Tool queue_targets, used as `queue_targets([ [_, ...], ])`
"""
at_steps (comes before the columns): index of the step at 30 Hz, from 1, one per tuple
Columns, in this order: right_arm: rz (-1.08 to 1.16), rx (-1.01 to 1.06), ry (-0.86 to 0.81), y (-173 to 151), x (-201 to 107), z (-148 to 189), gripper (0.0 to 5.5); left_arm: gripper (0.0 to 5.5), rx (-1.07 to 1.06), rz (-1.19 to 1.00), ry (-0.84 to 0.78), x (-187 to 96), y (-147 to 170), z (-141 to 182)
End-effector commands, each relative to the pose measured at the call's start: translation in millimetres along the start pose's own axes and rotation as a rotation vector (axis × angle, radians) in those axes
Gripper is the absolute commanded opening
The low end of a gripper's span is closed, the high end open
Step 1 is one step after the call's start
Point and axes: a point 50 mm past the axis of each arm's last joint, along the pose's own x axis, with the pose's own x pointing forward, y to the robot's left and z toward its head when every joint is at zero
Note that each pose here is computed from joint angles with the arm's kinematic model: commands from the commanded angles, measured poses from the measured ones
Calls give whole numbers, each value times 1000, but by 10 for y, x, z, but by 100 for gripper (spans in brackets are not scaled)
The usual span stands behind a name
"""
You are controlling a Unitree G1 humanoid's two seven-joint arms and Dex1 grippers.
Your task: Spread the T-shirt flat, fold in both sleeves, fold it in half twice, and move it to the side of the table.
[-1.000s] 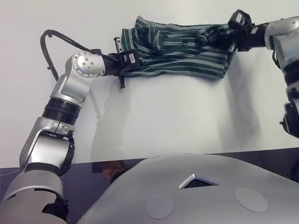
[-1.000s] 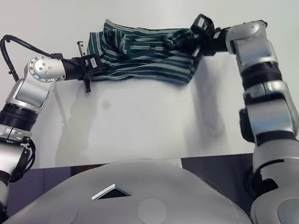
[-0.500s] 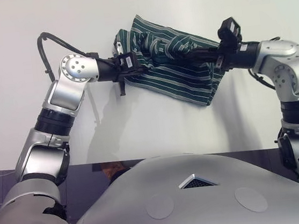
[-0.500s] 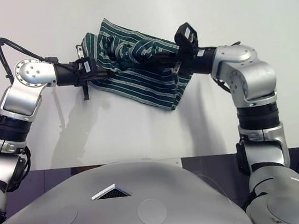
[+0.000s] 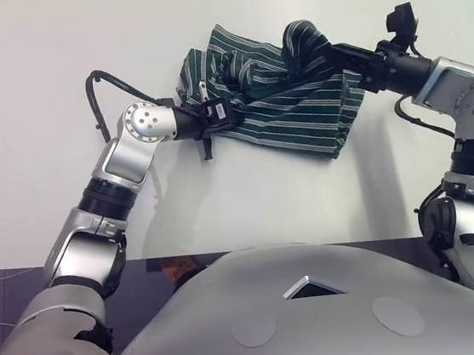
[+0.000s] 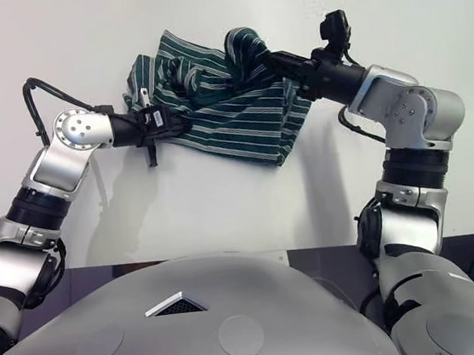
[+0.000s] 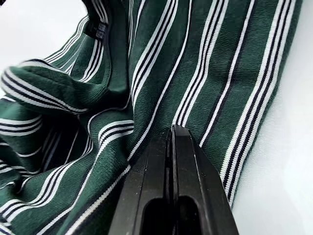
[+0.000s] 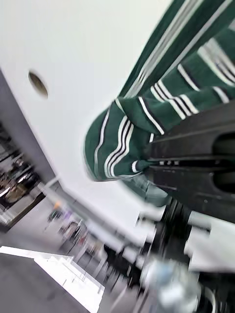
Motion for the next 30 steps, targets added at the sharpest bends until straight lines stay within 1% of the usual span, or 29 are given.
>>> queue_targets([
  [1, 35, 160, -125, -27, -36, 99, 0, 2, -64, -19, 95, 30, -111, -231],
  [2, 2, 221, -146, -102, -95, 70, 0, 2, -65, -19, 96, 31, -117, -236],
  [5, -191, 376, -164, -367, -394, -124, 0, 2, -73, -23, 103, 28, -147, -261],
  [7, -297, 410, -106, -443, -571, -281, 0, 2, -82, -23, 118, 17, -194, -301],
  [8, -347, 394, -50, -458, -650, -378, 0, 2, -84, -23, 124, 18, -210, -317],
  [9, -381, 370, 6, -463, -685, -452, 30, 0, -87, -20, 128, 19, -221, -330],
  [11, -387, 318, 80, -436, -686, -515, 69, 0, -84, -18, 134, 26, -226, -339],
  [13, -363, 238, 105, -372, -722, -464, 104, 0, -81, -15, 137, 15, -220, -344],
  [14, -328, 187, 87, -320, -775, -380, 110, 0, -81, -14, 140, 2, -220, -353],
  [16, -234, 50, 7, -174, -867, -98, 110, 0, -83, -17, 146, -23, -227, -374],
  [17, -175, -47, -20, -74, -852, 53, 110, 0, -83, -25, 148, -33, -231, -380],
  [19, -52, -235, 20, 117, -649, 208, 110, 0, -71, -45, 157, -44, -231, -387],
  [21, 46, -363, 113, 204, -320, 150, 78, 0, -58, -66, 156, -51, -219, -377],
  [22, 70, -402, 155, 173, -67, 43, 60, 0, -50, -81, 155, -53, -207, -363],
  [24, 110, -444, 210, 146, 354, -186, 13, 0, -28, -112, 151, -45, -180, -325],
  [25, 122, -448, 226, 127, 545, -312, 2, 0, -18, -123, 146, -32, -165, -301],
  [28, 99, -439, 264, 34, 971, -591, 2, 0, -8, -130, 134, -4, -151, -268],
  [30, 118, -435, 294, 37, 1086, -694, 2, 0, -4, -134, 130, 29, -154, -257],
])
